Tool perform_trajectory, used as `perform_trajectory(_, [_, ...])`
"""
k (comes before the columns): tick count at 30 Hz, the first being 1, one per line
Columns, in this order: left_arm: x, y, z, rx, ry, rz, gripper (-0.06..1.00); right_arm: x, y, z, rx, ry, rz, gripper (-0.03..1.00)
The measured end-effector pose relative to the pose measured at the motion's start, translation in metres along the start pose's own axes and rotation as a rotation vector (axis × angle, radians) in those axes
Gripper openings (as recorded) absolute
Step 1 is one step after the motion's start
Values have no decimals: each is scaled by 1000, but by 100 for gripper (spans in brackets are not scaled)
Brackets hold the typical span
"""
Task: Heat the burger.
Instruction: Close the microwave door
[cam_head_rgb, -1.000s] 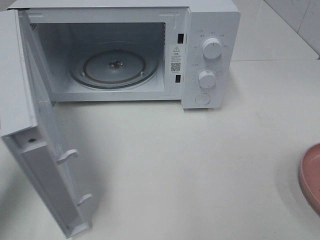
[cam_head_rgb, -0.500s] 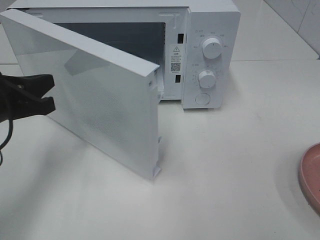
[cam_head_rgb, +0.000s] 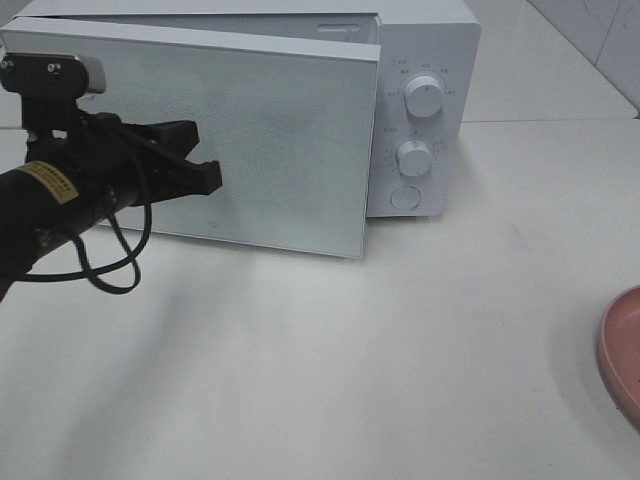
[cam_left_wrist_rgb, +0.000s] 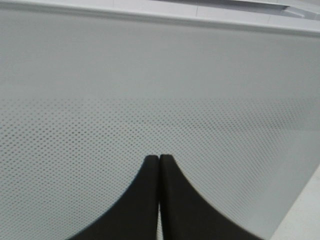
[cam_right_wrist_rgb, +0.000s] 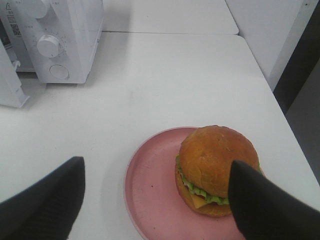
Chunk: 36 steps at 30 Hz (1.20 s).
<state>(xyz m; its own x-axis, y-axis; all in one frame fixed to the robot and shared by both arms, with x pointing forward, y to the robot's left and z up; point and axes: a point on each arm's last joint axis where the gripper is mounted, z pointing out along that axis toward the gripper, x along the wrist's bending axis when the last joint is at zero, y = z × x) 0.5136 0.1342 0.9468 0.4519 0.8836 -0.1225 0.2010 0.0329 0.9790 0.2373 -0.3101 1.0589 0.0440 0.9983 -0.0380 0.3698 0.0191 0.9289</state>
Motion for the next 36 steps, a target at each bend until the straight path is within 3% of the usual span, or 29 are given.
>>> perform_trajectory(15, [-23, 7, 62, -10, -24, -26, 0, 0, 0, 0, 0, 0, 0, 74])
perform_trajectory(21, [-35, 8, 83, 32, -50, -19, 0, 0, 0, 0, 0, 0, 0, 74])
perform_trajectory(36, [-47, 10, 99, 88, -44, 41, 0, 0, 0, 0, 0, 0, 0, 74])
